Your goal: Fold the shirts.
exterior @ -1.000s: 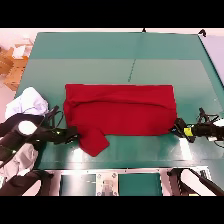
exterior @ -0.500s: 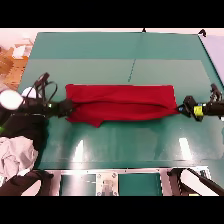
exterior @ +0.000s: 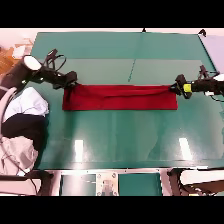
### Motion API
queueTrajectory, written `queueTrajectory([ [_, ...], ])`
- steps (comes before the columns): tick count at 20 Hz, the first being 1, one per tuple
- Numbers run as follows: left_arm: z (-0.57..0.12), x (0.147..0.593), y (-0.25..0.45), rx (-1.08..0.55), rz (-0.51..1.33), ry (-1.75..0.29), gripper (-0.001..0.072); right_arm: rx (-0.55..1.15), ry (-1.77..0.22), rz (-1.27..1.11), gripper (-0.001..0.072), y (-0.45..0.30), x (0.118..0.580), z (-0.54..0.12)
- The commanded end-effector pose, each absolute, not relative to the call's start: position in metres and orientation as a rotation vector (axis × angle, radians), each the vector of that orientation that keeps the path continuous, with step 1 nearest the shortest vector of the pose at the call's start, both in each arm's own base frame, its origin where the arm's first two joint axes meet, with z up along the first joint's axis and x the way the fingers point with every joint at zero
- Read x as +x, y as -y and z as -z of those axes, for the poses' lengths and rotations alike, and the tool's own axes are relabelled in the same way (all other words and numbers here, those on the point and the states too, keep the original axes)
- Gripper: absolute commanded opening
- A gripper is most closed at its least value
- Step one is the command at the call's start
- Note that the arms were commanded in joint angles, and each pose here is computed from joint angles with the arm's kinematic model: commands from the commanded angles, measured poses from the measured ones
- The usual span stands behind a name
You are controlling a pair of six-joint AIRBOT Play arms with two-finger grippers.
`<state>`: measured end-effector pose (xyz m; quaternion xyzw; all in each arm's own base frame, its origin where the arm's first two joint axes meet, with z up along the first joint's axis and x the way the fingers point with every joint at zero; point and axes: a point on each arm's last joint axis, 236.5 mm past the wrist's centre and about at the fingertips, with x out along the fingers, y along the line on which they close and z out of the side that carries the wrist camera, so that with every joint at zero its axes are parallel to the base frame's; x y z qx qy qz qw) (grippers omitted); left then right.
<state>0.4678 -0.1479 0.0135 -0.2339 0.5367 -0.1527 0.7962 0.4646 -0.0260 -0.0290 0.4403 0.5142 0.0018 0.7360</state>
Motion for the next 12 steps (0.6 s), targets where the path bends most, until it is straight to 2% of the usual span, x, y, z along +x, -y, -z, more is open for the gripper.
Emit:
queueTrajectory([
  [1,0.009,0.524,0.152,-0.566,0.321,-1.061,0.0630,1.033,-1.111,-0.041,0.0362,0.021,0.511,0.051],
  [2,0.005,0.533,0.152,-0.595,0.312,-1.025,0.0720,1.024,-1.102,-0.050,0.0375,0.027,0.517,0.048],
  [5,-0.017,0.545,0.148,-0.589,0.318,-0.963,0.0720,0.910,-1.060,-0.084,0.0390,0.065,0.522,0.020],
  [6,-0.026,0.546,0.146,-0.575,0.331,-0.967,0.0720,0.861,-1.087,-0.071,0.0464,0.083,0.512,0.018],
  [7,-0.031,0.545,0.142,-0.564,0.339,-0.974,0.0720,0.822,-1.132,-0.038,0.0509,0.103,0.497,0.024],
  [9,-0.040,0.538,0.141,-0.559,0.366,-1.009,0.0720,0.770,-1.226,-0.003,0.0510,0.131,0.466,0.042],
  [12,-0.038,0.529,0.145,-0.556,0.388,-1.052,0.0720,0.778,-1.344,-0.090,0.0511,0.130,0.438,0.070],
])
